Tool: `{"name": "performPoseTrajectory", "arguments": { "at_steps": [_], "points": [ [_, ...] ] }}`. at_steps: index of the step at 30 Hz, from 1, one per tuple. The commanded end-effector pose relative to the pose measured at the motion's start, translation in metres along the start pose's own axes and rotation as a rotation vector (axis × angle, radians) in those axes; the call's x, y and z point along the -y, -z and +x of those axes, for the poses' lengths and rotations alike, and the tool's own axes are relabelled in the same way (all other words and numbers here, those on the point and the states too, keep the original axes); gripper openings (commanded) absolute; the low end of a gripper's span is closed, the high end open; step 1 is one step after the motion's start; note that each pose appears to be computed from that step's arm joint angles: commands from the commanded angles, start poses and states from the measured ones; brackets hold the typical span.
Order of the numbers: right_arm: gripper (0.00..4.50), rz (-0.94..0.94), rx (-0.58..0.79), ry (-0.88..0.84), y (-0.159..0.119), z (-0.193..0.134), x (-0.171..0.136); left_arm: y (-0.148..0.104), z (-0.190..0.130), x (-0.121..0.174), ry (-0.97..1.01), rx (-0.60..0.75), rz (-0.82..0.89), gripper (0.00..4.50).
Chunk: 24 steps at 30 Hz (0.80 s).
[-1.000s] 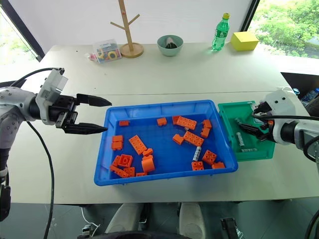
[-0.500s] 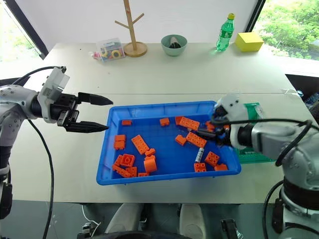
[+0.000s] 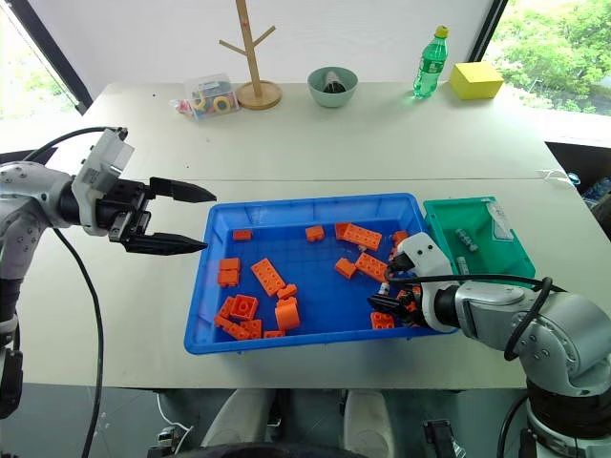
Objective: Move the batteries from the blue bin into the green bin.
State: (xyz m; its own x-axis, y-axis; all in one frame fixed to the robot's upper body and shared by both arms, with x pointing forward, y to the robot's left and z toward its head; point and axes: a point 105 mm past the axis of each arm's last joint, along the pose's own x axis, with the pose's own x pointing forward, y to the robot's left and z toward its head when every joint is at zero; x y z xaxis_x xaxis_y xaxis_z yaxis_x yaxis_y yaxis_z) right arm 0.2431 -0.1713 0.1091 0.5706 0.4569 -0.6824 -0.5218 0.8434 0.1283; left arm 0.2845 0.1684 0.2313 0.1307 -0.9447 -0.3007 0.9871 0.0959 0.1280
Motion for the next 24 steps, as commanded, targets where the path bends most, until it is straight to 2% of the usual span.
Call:
{"name": "performPoseTrajectory", "arguments": {
  "at_steps": [1,8,11,16,17,24],
  "points": [
    [3.51,0.004,-0.013,-0.013,0.002,0.002,-0.003,-0.009,-0.005,0.001,-0.009,0.002,0.042,4.50],
    [3.51,-0.014,-0.054,-0.031,0.005,0.013,-0.010,-0.009,-0.005,0.000,-0.011,0.007,0.046,4.50],
    [2.67,-0.028,-0.050,-0.038,-0.001,0.018,-0.012,-0.010,-0.004,-0.001,-0.013,0.011,0.052,4.50],
    [0.28,-0.041,-0.053,-0.031,-0.005,0.021,-0.012,-0.011,-0.005,-0.003,-0.021,0.012,0.060,4.50],
    [0.13,-0.044,-0.050,-0.033,-0.006,0.020,-0.012,-0.011,-0.006,-0.003,-0.022,0.011,0.060,4.50],
    [0.13,-0.078,-0.031,-0.029,-0.014,0.017,-0.013,-0.009,-0.007,-0.003,-0.026,0.012,0.057,4.50]
  ]
}}
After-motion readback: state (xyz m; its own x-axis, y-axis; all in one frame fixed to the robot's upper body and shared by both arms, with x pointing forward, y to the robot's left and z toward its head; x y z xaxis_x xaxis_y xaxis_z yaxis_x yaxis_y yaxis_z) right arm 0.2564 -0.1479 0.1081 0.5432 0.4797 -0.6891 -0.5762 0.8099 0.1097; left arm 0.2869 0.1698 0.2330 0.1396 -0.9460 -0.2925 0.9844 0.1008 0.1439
